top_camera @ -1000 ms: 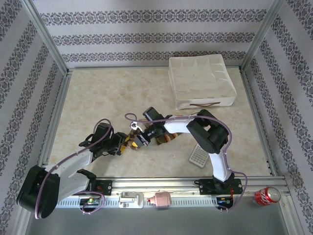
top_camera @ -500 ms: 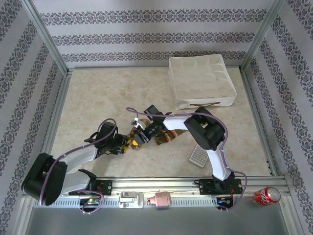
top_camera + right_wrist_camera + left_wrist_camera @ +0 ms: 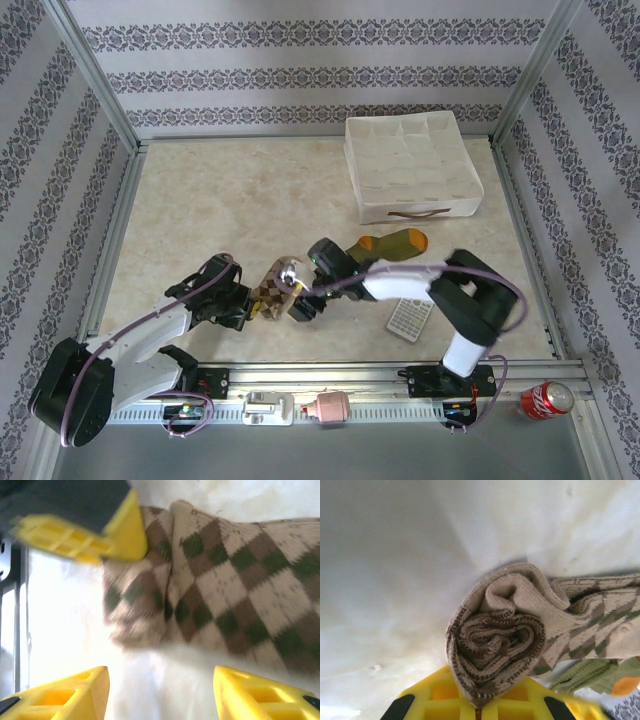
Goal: Roll the socks
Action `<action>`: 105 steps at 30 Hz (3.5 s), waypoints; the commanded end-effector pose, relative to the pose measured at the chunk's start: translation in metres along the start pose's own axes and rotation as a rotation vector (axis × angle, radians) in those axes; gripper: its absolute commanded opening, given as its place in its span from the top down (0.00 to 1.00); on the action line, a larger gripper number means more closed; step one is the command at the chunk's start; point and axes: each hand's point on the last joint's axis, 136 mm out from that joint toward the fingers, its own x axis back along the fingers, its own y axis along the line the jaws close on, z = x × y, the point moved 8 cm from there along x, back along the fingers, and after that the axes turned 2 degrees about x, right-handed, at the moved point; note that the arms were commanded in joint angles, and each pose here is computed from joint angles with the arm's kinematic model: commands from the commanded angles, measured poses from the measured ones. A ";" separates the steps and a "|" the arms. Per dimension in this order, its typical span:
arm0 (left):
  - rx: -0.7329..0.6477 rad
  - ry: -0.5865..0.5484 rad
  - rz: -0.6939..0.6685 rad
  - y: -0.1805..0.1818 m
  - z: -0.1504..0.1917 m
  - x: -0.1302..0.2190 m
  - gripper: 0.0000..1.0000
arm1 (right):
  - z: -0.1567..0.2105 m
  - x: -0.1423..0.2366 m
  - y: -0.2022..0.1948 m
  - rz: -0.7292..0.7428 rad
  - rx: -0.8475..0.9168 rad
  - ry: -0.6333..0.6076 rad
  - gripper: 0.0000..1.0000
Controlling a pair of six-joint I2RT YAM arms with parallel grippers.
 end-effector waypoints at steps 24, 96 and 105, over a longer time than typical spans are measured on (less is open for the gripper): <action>0.108 -0.094 -0.198 0.032 -0.006 0.005 1.00 | -0.016 -0.082 0.051 0.493 0.702 0.161 0.74; -0.394 -0.036 0.141 -0.035 0.008 -0.008 0.46 | 0.084 -0.057 -0.075 -0.242 -0.794 0.272 1.00; -0.363 -0.043 0.058 -0.036 0.003 -0.027 0.48 | 0.073 -0.059 -0.083 -0.223 -0.777 0.289 1.00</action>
